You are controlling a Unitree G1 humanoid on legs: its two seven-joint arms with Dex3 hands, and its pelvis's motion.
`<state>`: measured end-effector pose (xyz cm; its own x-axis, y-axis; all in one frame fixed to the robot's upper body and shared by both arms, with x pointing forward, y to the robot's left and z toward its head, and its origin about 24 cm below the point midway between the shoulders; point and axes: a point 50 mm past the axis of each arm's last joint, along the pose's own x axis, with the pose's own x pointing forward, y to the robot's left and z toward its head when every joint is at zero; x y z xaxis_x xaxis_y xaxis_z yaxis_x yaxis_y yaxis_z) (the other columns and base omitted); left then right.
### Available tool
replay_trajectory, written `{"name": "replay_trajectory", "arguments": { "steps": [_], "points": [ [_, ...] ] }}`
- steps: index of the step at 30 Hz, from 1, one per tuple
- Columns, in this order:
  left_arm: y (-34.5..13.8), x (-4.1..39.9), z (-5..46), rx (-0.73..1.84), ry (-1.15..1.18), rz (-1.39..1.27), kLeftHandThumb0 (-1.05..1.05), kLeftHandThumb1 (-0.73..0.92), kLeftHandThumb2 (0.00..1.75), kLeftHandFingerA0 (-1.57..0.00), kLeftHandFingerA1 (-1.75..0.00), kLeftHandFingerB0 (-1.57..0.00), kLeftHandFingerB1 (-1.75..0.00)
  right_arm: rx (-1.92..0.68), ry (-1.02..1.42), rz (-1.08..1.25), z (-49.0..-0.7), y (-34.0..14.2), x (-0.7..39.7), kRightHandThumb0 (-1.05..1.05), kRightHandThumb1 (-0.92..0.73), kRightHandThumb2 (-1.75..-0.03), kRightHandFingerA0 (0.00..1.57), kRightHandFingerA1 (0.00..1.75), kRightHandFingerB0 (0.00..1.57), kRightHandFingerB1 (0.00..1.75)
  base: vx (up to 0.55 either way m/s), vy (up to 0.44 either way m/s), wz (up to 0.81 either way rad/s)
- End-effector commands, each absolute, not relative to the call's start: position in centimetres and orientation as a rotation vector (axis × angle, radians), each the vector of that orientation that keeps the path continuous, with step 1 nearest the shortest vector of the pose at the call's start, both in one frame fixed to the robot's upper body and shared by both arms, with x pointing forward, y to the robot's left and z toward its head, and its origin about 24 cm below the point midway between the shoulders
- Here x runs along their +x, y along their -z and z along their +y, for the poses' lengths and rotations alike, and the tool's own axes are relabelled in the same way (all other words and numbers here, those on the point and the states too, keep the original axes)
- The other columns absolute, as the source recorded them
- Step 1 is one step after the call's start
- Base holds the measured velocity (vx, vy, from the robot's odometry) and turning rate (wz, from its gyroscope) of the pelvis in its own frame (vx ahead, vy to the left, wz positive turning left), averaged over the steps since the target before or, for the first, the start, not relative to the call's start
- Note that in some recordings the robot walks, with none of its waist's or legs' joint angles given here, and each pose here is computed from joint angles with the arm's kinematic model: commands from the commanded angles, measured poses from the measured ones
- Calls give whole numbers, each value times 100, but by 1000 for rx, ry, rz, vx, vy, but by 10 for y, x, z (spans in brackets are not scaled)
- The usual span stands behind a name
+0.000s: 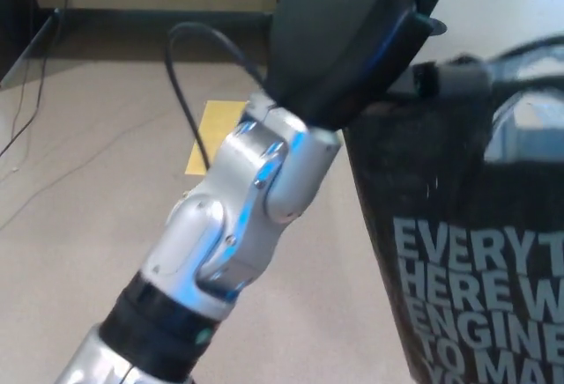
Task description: A person is holding a plastic bag and the robot extends its left hand to grab the bag by hooking its thumb into the holes at the top and brings its hand down by its side. Then it extends its arm again to hand the plastic bag back to the person.
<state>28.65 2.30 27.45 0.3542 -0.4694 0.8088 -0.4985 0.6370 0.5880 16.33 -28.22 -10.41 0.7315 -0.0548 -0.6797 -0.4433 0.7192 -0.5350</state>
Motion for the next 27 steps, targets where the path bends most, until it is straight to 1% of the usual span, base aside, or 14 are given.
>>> {"name": "replay_trajectory", "arguments": {
  "steps": [1,2,3,4,6,7,12,13,14,17,21,22,26,27],
  "points": [
    [-244,278,65,1090,152,-1014,-84,46,88,0,0,0,-2,-754,-219,774,-287,109,150,-50,-63,-91,58,62,42,51,0,0,0],
    [-239,274,72,1098,149,-1001,-83,46,87,0,0,0,-2,-754,-223,779,-287,110,147,-45,-75,-63,65,50,47,37,0,0,0],
    [-234,271,79,1090,147,-990,-84,47,87,0,0,0,0,-751,-223,783,-287,110,145,-45,-75,-63,65,50,47,37,0,0,0],
    [-224,264,92,1070,147,-966,-84,47,87,0,-4,0,0,-745,-224,791,-288,112,140,-50,-63,-90,59,62,42,51,0,0,0],
    [-214,256,101,1057,157,-932,-84,47,88,0,-5,0,0,-743,-226,804,-290,113,131,-50,-63,-90,58,61,42,50,0,0,0],
    [-204,246,110,1049,153,-903,-84,47,87,0,-5,0,0,-738,-223,819,-292,115,120,-44,-74,-63,64,49,47,37,0,0,0],
    [-159,212,150,1017,114,-776,-71,44,83,-6,-46,-6,-14,-713,-209,846,-292,120,99,-44,-74,-63,62,49,49,38,0,0,0],
    [-148,206,161,1003,102,-741,-71,44,83,-6,-46,-6,-14,-717,-206,848,-291,121,99,-44,-74,-63,62,49,49,38,0,0,0],
    [-137,203,170,993,86,-713,-72,53,56,-16,-40,-4,-23,-742,-213,846,-291,121,99,-46,-75,-63,62,49,49,37,0,0,0],
    [-95,190,202,980,20,-565,-69,43,76,-8,-42,-5,-26,-779,-217,851,-291,121,103,-48,-76,-63,62,48,48,37,0,0,0],
    [-60,174,234,976,-50,-388,-70,44,73,-11,-41,-9,-28,-745,-187,903,-293,123,111,-50,-73,-63,48,40,44,36,0,0,0],
    [-43,165,247,960,-77,-322,-34,24,85,-3,-50,0,-49,-722,-199,972,-296,124,116,-62,-65,-94,35,50,29,46,0,0,0],
    [-23,154,265,948,-108,-231,-34,23,84,-4,-51,0,-49,-737,-187,961,-298,120,129,-58,-61,-90,29,48,32,47,0,0,0],
    [-18,150,268,945,-105,-198,-67,42,72,-13,-45,-6,-32,-752,-191,981,-298,120,130,-62,-62,-90,26,45,30,46,0,0,0]
  ]
}}
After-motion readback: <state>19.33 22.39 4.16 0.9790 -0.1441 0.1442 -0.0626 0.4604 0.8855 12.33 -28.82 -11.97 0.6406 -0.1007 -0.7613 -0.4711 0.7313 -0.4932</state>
